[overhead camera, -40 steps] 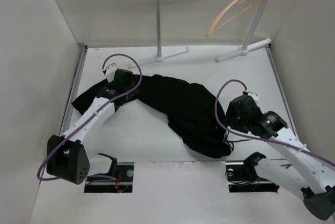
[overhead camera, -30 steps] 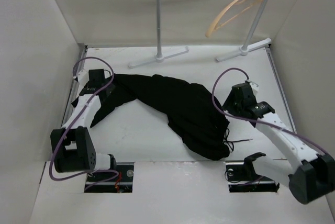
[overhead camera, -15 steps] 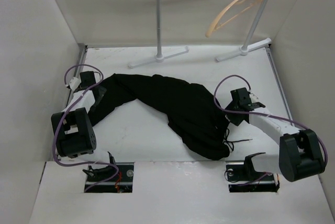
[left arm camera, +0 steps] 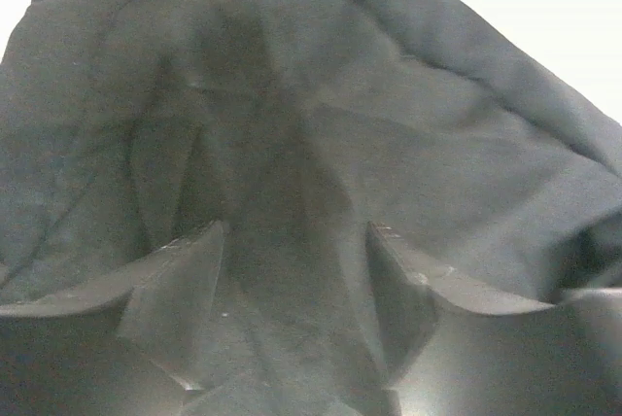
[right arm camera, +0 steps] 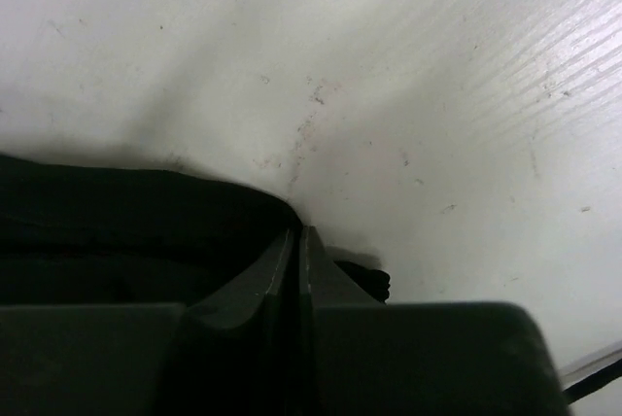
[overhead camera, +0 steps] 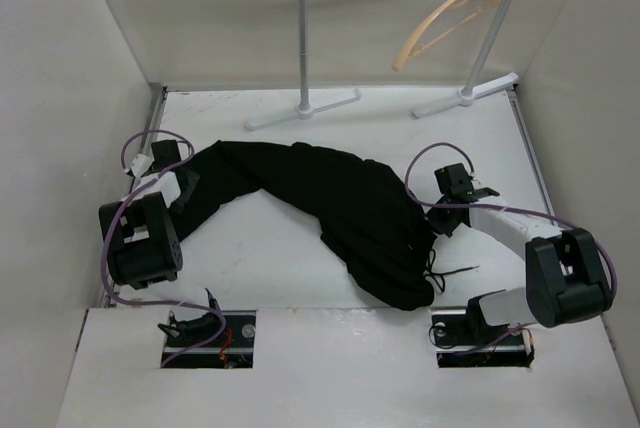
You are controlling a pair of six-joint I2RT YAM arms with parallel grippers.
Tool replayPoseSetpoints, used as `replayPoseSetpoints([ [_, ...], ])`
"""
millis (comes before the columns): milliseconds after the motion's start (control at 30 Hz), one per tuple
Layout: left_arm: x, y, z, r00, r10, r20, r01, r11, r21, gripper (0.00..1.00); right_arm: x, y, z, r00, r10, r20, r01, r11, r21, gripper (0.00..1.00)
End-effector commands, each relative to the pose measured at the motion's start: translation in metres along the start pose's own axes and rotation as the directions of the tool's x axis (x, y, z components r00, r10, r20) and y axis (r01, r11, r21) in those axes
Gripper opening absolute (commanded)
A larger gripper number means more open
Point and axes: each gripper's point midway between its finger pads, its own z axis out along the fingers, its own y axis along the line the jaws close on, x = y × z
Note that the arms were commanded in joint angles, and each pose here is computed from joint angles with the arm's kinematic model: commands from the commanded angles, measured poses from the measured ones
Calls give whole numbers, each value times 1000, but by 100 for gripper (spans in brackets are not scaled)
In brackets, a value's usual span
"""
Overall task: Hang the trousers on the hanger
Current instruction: Flatten out the trousers at the center of the board.
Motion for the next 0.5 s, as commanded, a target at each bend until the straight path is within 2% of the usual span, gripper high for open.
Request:
replayPoseSetpoints([
  [0,1,4,5,999,-41,-3,41,999,-5,48,-12,7,-6,1000,16,14,-16,999,-28,4],
  [133,-11,-9,0,998,-56,11,55,998,30,18,-50,22,-43,981,58,183,-31,989,-148,0],
  [200,-21,-15,-7,997,-70,28,68,997,48,10,-69,31,-70,963,56,262,-3,980,-199,0],
  [467,-74,-52,-66,982,-123,142,97,979,182,7,-115,29,-174,870,116,479,50,946,-320,0],
])
